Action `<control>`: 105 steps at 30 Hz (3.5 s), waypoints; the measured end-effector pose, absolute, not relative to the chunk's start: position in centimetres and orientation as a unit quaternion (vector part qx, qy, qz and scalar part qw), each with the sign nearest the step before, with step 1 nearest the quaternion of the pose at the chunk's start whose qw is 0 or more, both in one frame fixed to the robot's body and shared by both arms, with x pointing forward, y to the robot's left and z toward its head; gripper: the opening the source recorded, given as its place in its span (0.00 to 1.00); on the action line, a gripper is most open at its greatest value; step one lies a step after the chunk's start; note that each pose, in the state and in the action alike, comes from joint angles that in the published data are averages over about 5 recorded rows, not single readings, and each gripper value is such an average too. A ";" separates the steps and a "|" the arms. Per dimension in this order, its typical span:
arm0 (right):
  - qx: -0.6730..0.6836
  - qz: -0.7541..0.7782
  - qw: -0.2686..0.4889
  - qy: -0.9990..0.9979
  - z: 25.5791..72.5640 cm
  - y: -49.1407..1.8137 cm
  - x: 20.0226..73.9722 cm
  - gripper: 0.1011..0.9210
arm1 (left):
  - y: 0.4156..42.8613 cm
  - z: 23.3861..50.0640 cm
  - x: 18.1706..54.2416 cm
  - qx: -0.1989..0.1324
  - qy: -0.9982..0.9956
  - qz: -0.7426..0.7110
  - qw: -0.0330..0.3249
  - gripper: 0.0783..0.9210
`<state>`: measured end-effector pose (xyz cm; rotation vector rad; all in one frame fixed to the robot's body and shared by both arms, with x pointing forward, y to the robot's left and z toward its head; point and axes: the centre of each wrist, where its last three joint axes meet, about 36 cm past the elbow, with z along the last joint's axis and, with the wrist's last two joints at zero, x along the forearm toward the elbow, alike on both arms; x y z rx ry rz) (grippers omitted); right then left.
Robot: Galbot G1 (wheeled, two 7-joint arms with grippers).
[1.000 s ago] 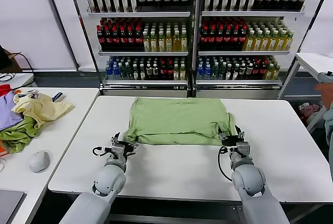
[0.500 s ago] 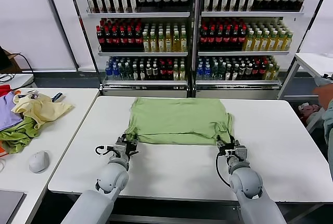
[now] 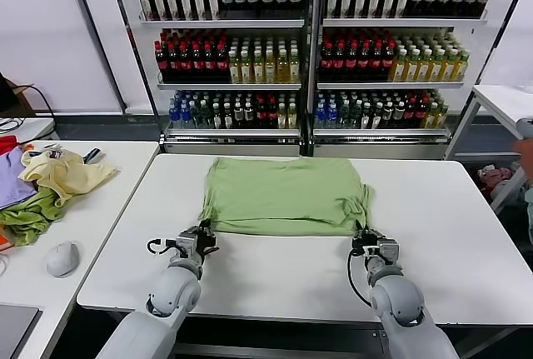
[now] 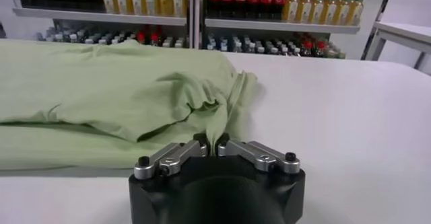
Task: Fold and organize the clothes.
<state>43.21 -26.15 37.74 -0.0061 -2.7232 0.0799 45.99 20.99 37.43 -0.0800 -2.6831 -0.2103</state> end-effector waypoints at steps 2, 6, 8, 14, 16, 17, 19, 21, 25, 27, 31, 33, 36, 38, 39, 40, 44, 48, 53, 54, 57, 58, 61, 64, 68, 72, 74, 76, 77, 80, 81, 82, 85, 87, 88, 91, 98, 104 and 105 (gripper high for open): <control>-0.003 0.028 0.207 -0.978 38.0 -26.3 42.3 0.06 | 21.1 37.6 45.3 -0.031 -0.972 -0.074 0.221 0.03; -0.004 0.027 0.204 -0.979 38.8 -26.4 40.1 0.06 | 21.1 38.1 43.5 -0.038 -0.973 -0.071 0.215 0.03; -0.004 0.027 0.202 -0.979 39.2 -26.5 38.8 0.06 | 21.1 38.4 42.4 -0.041 -0.974 -0.071 0.213 0.03; -0.011 0.033 0.200 -0.979 40.3 -26.7 34.8 0.06 | 21.5 39.2 38.3 -0.049 -0.973 -0.077 0.211 0.03; -0.014 0.036 0.201 -0.979 40.7 -26.7 33.7 0.06 | 21.4 39.4 36.7 -0.054 -0.972 -0.078 0.214 0.03; -0.015 0.037 0.202 -0.979 40.9 -26.8 33.2 0.06 | 21.3 39.4 35.9 -0.057 -0.972 -0.078 0.216 0.03; -0.015 0.040 0.204 -0.978 41.3 -26.7 32.2 0.06 | 21.0 39.6 34.5 -0.063 -0.970 -0.079 0.220 0.03; -0.014 0.041 0.206 -0.978 41.7 -26.6 31.4 0.07 | 21.0 39.6 33.2 -0.067 -0.969 -0.081 0.224 0.03; -0.014 0.042 0.204 -0.978 42.6 -26.4 30.3 0.16 | 21.3 39.7 31.1 -0.069 -0.966 -0.088 0.234 0.03; -0.014 0.043 0.199 -0.979 43.1 -26.5 29.9 0.23 | 21.5 39.8 30.3 -0.070 -0.964 -0.089 0.239 0.04; -0.010 0.046 0.186 -0.981 44.3 -26.6 29.5 0.36 | 21.8 40.4 29.3 -0.073 -0.964 -0.091 0.240 0.15; -0.007 0.047 0.179 -0.983 44.9 -26.7 29.4 0.42 | 22.0 40.7 29.1 -0.074 -0.964 -0.093 0.237 0.22; -0.003 0.046 0.169 -0.985 45.6 -26.8 29.6 0.53 | 22.4 41.2 29.1 -0.074 -0.965 -0.097 0.232 0.32; -0.001 0.045 0.162 -0.986 46.0 -26.8 30.0 0.60 | 22.8 41.4 29.3 -0.072 -0.966 -0.098 0.228 0.39; -0.001 0.044 0.158 -0.986 46.1 -26.9 30.3 0.63 | 23.0 41.6 29.5 -0.071 -0.967 -0.097 0.225 0.42; 0.000 0.043 0.154 -0.987 46.2 -26.9 30.7 0.68 | 23.1 41.7 29.7 -0.070 -0.968 -0.095 0.221 0.45; 0.004 0.039 0.140 -0.989 46.4 -26.9 33.1 0.81 | 23.5 42.2 31.1 -0.065 -0.974 -0.083 0.203 0.60; 0.010 0.033 0.130 -0.991 46.1 -26.8 36.6 0.87 | 23.8 42.4 33.3 -0.058 -0.978 -0.074 0.186 0.73; 0.019 0.027 0.123 -0.992 45.5 -26.3 41.7 0.88 | 23.9 42.2 36.9 -0.048 -0.981 -0.061 0.177 0.86; 0.020 0.027 0.123 -0.992 45.4 -26.2 42.8 0.88 | 23.9 42.1 37.7 -0.046 -0.981 -0.058 0.177 0.87; 0.024 0.026 0.126 -0.991 45.0 -25.8 46.1 0.88 | 23.9 41.8 40.2 -0.039 -0.982 -0.050 0.179 0.88; 0.025 0.026 0.128 -0.991 44.8 -25.7 47.2 0.88 | 23.8 41.7 41.0 -0.037 -0.982 -0.048 0.179 0.88; 0.027 0.026 0.134 -0.990 44.5 -25.3 50.2 0.88 | 23.6 41.4 43.6 -0.030 -0.982 -0.047 0.181 0.88; 0.028 0.029 0.140 -0.989 44.2 -24.9 53.2 0.88 | 23.3 41.0 46.0 -0.024 -0.981 -0.048 0.185 0.88; 0.025 0.032 0.149 -0.988 43.9 -24.5 56.8 0.88 | 22.6 40.6 49.2 -0.017 -0.980 -0.055 0.192 0.88; 0.016 0.034 0.162 -0.986 43.7 -24.4 60.1 0.88 | 21.9 40.0 51.9 -0.012 -0.977 -0.061 0.203 0.88; 0.013 0.034 0.170 -0.985 43.6 -24.3 61.5 0.88 | 21.5 39.8 53.1 -0.009 -0.976 -0.063 0.208 0.88; 0.010 0.035 0.178 -0.983 43.4 -24.2 62.7 0.88 | 21.1 39.6 54.1 -0.008 -0.975 -0.064 0.211 0.88; 0.010 0.035 0.183 -0.983 43.3 -24.0 63.3 0.88 | 20.9 39.5 54.6 -0.007 -0.975 -0.065 0.213 0.88; 0.010 0.035 0.197 -0.980 42.8 -23.6 64.7 0.88 | 20.4 39.2 55.7 -0.005 -0.973 -0.065 0.220 0.88; 0.010 0.034 0.201 -0.979 42.7 -23.4 65.1 0.88 | 20.3 39.1 56.0 -0.004 -0.973 -0.065 0.222 0.88; 0.011 0.034 0.206 -0.978 42.5 -23.3 65.5 0.88 | 20.1 39.0 56.2 -0.004 -0.972 -0.066 0.225 0.88; 0.013 0.030 0.217 -0.976 42.0 -22.8 66.4 0.88 | 19.9 38.7 56.8 -0.004 -0.970 -0.067 0.233 0.88; 0.016 0.028 0.226 -0.974 41.6 -22.4 66.8 0.87 | 19.7 38.5 57.1 -0.004 -0.969 -0.068 0.237 0.88; 0.016 0.027 0.230 -0.973 41.3 -22.3 67.0 0.86 | 19.7 38.4 57.2 -0.005 -0.969 -0.069 0.239 0.88; 0.018 0.024 0.242 -0.970 40.7 -21.9 67.3 0.78 | 19.3 38.3 57.6 -0.006 -0.968 -0.069 0.242 0.83; 0.020 0.018 0.260 -0.965 39.9 -21.8 67.6 0.55 | 18.7 38.1 58.0 -0.012 -0.966 -0.063 0.252 0.60; 0.024 0.012 0.269 -0.963 39.3 -22.2 67.3 0.35 | 18.9 37.7 57.8 -0.015 -0.964 -0.056 0.260 0.39; 0.025 0.012 0.270 -0.962 39.2 -22.2 67.2 0.31 | 18.9 37.6 57.7 -0.015 -0.964 -0.055 0.260 0.36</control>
